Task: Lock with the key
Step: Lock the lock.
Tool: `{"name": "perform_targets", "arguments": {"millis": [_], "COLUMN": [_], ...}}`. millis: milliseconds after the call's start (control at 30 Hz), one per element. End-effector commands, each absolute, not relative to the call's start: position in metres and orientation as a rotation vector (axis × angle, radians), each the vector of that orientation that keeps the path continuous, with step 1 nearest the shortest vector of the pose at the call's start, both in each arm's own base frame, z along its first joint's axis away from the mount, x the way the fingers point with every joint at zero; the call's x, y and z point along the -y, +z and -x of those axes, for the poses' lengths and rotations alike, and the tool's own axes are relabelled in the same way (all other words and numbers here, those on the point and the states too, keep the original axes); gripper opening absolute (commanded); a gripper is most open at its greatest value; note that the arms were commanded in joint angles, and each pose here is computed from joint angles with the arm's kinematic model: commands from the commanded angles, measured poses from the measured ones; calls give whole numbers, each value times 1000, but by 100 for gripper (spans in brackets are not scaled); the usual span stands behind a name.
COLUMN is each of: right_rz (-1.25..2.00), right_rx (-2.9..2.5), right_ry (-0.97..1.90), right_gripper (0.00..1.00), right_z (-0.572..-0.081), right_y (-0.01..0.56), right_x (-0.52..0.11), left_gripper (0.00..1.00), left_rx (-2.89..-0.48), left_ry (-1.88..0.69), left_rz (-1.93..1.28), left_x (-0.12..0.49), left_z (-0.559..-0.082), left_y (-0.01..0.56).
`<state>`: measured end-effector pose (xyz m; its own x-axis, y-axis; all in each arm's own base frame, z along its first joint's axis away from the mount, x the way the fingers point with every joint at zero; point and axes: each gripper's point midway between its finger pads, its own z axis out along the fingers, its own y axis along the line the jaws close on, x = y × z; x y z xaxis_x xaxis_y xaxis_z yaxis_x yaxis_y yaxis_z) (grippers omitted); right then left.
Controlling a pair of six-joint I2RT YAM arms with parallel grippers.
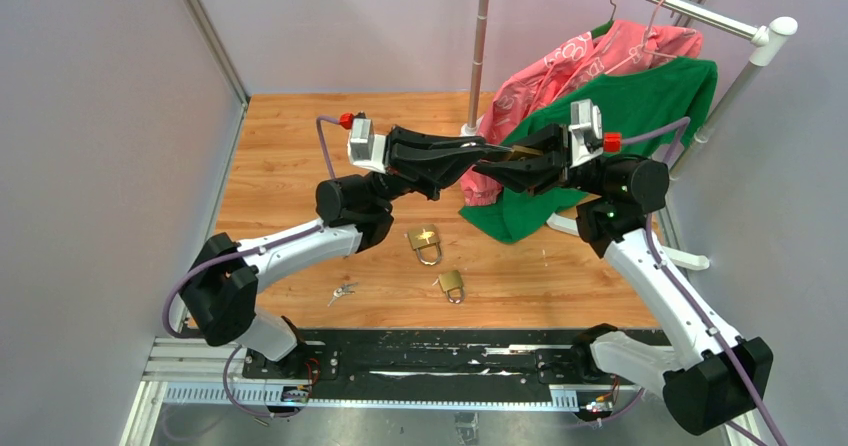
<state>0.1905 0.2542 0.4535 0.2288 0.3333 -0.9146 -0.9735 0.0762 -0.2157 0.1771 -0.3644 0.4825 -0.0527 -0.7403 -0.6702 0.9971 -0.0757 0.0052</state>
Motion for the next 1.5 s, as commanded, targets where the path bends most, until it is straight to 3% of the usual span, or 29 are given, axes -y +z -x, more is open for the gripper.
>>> {"name": "perform_targets", "arguments": {"millis": [0,133,433,867,1000,1067,1467], "right_rz": [915,986,1018,1130,1176,1187,1182], "right_rx": [-851,-1068,-1430,-1478,-1541,-1568,-1629], "right_ry": [1088,1016,955,1031,1048,1068,1168], "right_gripper": [0,0,0,0,22,28,34], "right_z": [-225,-230,-230,-248,-250,-250,-263], "right_y": [455,406,265,189,170,159,111], "right_x": [-265,-263,-281,-347,-352,-355,-373], "left_gripper": [0,0,0,0,0,0,0], "left_rx": [-1181,-1138,-1379,-1529,-1578,-1543,-1628], "left_ry": [-1900,-1759,-1508,-1302,-1248,-1189,-1035], "left_rz": [-1055,-1217,-1344,-1524,-1525,-1576,-1715], "left_x": [446,422,369,313,298,292,265], "left_z": [-113,-123,-168,-167,-180,-183,-181], "left_y": [314,308,252,168,153,150,115]}}
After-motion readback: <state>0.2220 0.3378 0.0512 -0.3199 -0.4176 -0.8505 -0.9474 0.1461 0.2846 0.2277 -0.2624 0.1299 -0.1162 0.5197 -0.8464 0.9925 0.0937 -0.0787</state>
